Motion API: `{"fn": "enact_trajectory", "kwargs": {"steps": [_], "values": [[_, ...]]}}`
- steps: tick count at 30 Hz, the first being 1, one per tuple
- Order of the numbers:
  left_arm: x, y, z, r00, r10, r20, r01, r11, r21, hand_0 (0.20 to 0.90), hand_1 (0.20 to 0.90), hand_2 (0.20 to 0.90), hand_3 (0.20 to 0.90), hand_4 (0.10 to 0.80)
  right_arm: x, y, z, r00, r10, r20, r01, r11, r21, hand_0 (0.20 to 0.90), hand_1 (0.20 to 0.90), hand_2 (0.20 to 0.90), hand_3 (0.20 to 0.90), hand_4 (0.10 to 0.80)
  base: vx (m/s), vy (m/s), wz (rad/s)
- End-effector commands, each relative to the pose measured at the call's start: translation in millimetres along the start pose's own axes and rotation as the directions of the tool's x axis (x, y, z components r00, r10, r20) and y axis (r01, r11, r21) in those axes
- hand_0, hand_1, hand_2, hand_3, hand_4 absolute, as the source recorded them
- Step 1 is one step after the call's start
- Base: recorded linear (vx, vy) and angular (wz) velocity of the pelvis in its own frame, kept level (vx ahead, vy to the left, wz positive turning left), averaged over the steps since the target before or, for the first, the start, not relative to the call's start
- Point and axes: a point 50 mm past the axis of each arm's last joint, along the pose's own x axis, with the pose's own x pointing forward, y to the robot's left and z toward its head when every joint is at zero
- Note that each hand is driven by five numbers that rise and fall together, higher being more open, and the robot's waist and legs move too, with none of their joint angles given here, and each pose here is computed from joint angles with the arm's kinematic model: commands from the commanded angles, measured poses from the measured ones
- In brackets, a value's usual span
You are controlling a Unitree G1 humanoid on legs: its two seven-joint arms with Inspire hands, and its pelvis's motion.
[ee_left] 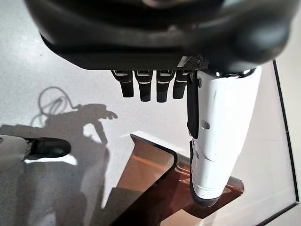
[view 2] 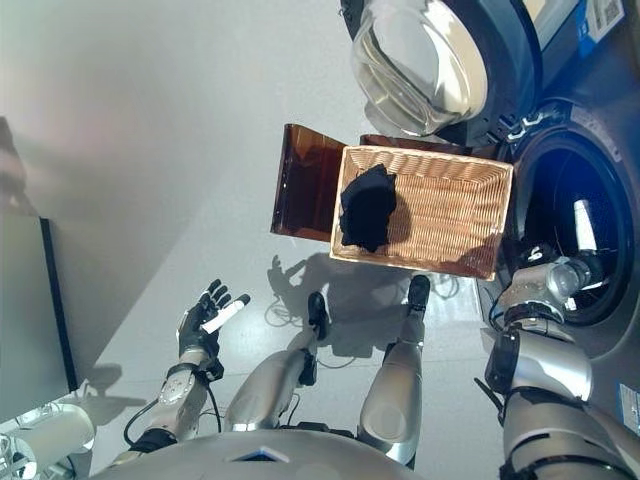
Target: Pick up the clothes and place them into the washing machine
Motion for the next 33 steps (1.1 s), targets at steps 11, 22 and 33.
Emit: {"fn": "enact_trajectory", "kwargs": {"steps": [11,22,33], "values": [[0.3,38.0,16.2,0.99,0.111,0.083,-0.117,0.99,0.075,0.9,0.9,0.9,0.9,0.8,-16.8,2.1,-34.5,0.978,0.206,0.016,-0.179,0.883,-0.433,0.9,0.9,0.9,0.9,0.8,-0.002,-0.002,0.03],[0.8,35.6,24.0,0.988,0.097,0.122,-0.11,0.988,0.105,0.9,0.9,0.9,0.9,0.8,-54.0,34.7,-85.5,0.859,0.492,-0.141,-0.346,0.355,-0.869,0.9,0.9,0.9,0.9,0.8,-0.033,-0.007,0.02],[-1.9,26.1,37.3,0.981,0.042,0.189,-0.058,0.995,0.08,0.9,0.9,0.9,0.9,0.8,-74.0,80.2,-85.6,0.824,0.548,-0.145,-0.393,0.367,-0.843,0.9,0.9,0.9,0.9,0.8,-0.017,0.008,0.05]]}}
